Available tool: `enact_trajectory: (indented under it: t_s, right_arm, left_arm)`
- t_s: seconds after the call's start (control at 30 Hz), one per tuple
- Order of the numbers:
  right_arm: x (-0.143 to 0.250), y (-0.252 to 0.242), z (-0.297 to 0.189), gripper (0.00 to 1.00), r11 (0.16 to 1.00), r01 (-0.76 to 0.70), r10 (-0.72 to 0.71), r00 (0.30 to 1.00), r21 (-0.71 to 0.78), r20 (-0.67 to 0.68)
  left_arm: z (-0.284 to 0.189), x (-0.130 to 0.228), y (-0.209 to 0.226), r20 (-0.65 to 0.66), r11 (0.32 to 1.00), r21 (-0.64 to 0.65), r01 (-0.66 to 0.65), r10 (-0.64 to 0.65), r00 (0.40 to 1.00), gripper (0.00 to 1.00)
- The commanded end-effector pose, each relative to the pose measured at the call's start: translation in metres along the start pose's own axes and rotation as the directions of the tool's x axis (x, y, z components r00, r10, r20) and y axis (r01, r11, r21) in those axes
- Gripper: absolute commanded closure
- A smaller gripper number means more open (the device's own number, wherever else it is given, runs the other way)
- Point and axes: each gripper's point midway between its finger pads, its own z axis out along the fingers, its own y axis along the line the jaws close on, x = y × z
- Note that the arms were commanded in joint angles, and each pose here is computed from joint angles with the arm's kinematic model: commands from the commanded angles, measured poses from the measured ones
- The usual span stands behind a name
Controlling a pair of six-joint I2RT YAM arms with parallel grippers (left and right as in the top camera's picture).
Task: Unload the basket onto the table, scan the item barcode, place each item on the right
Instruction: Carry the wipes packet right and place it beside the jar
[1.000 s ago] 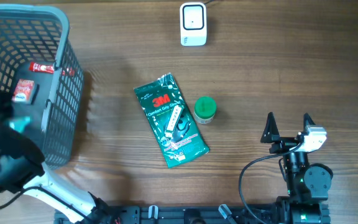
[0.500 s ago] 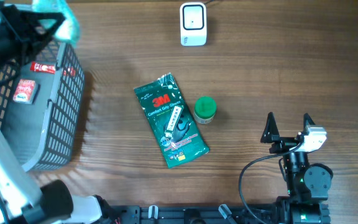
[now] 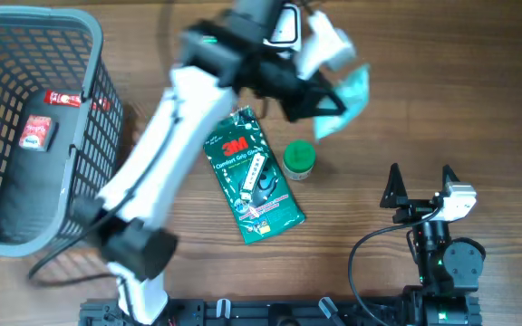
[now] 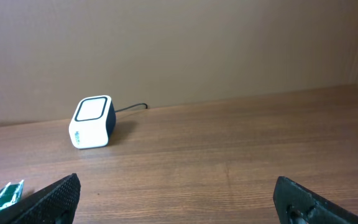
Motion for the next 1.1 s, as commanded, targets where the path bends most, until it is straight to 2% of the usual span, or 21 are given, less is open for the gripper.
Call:
enact_trajectory:
  t_s: [0.0, 0.07, 0.17, 0.23, 0.33, 0.47, 0.5, 0.57, 0.63, 0.73, 0.83, 0.87, 0.93, 0.97, 1.0, 1.03, 1.07]
  right_arm:
    - [-0.002, -0.001, 0.000, 0.00, 1.000, -0.002, 0.002, 1.000, 0.007, 0.008]
    - [-0.002, -0.001, 0.000, 0.00, 1.000, -0.001, 0.001, 1.000, 0.007, 0.008]
    - [-0.002, -0.001, 0.000, 0.00, 1.000, -0.001, 0.001, 1.000, 0.007, 0.008]
    - [-0.002, -0.001, 0.000, 0.00, 1.000, -0.002, 0.002, 1.000, 0.007, 0.008]
    - [-0.002, -0.001, 0.000, 0.00, 1.000, -0.002, 0.002, 1.000, 0.007, 0.008]
    - [-0.002, -0.001, 0.000, 0.00, 1.000, -0.002, 0.002, 1.000, 0.007, 0.008]
    - [-0.002, -0.001, 0.000, 0.00, 1.000, -0.001, 0.001, 1.000, 0.007, 0.008]
    - [-0.002, -0.001, 0.000, 0.00, 1.000, -0.001, 0.001, 1.000, 0.007, 0.008]
    - [-0.002, -0.001, 0.000, 0.00, 1.000, -0.002, 0.002, 1.000, 0.007, 0.008]
    - [-0.002, -0.001, 0.000, 0.00, 1.000, -0.001, 0.001, 1.000, 0.007, 0.008]
    - [-0.002, -0.001, 0.000, 0.00, 1.000, -0.001, 0.001, 1.000, 0.007, 0.008]
    - [-0.002, -0.001, 0.000, 0.00, 1.000, -0.001, 0.001, 1.000, 0.007, 0.008]
    - [-0.002, -0.001, 0.000, 0.00, 1.000, -0.001, 0.001, 1.000, 0.007, 0.008]
    - [-0.002, -0.001, 0.000, 0.00, 1.000, -0.002, 0.002, 1.000, 0.007, 0.008]
    - [-0.002, -0.001, 0.000, 0.00, 1.000, -0.002, 0.002, 1.000, 0.007, 0.008]
    - [-0.002, -0.001, 0.000, 0.00, 1.000, -0.002, 0.002, 1.000, 0.007, 0.008]
    - [-0.002, -0.001, 0.000, 0.00, 1.000, -0.001, 0.001, 1.000, 0.007, 0.008]
  left_arm:
    - [0.076, 0.009, 0.061, -0.030, 0.959, -0.162, 0.234, -0.242, 0.970, 0.96]
    - [0.118, 0.020, 0.073, -0.049, 0.938, -0.151, 0.311, -0.322, 0.946, 0.96]
    - [0.168, 0.054, 0.088, -0.112, 0.886, -0.213, 0.412, -0.442, 0.890, 0.94]
    - [0.192, 0.075, 0.091, -0.144, 0.849, -0.260, 0.461, -0.506, 0.851, 0.84]
    - [0.206, 0.086, 0.084, -0.179, 0.851, -0.282, 0.444, -0.501, 0.847, 0.76]
    - [0.204, 0.088, 0.094, -0.157, 0.835, -0.387, 0.391, -0.477, 0.865, 0.37]
    - [0.201, 0.085, 0.097, -0.146, 0.832, -0.393, 0.391, -0.477, 0.867, 0.34]
    - [0.175, 0.065, 0.109, -0.078, 0.815, -0.429, 0.391, -0.464, 0.882, 0.19]
    - [0.128, 0.031, 0.122, 0.035, 0.787, -0.471, 0.397, -0.434, 0.900, 0.00]
    - [0.043, -0.016, 0.111, 0.191, 0.775, -0.472, 0.420, -0.375, 0.907, 0.00]
    - [-0.055, -0.042, 0.087, 0.334, 0.737, -0.512, 0.442, -0.303, 0.893, 0.00]
    - [-0.106, -0.046, 0.079, 0.409, 0.682, -0.566, 0.464, -0.256, 0.876, 0.00]
    - [-0.196, -0.039, 0.073, 0.531, 0.524, -0.667, 0.530, -0.166, 0.831, 0.00]
    - [-0.246, -0.027, 0.071, 0.592, 0.403, -0.704, 0.585, -0.123, 0.797, 0.00]
    - [-0.295, -0.002, 0.073, 0.677, 0.232, -0.695, 0.681, -0.108, 0.728, 0.00]
    - [-0.334, 0.027, 0.075, 0.757, 0.063, -0.642, 0.764, -0.102, 0.645, 0.00]
    - [-0.359, 0.055, 0.078, 0.823, -0.078, -0.567, 0.820, -0.099, 0.560, 0.00]
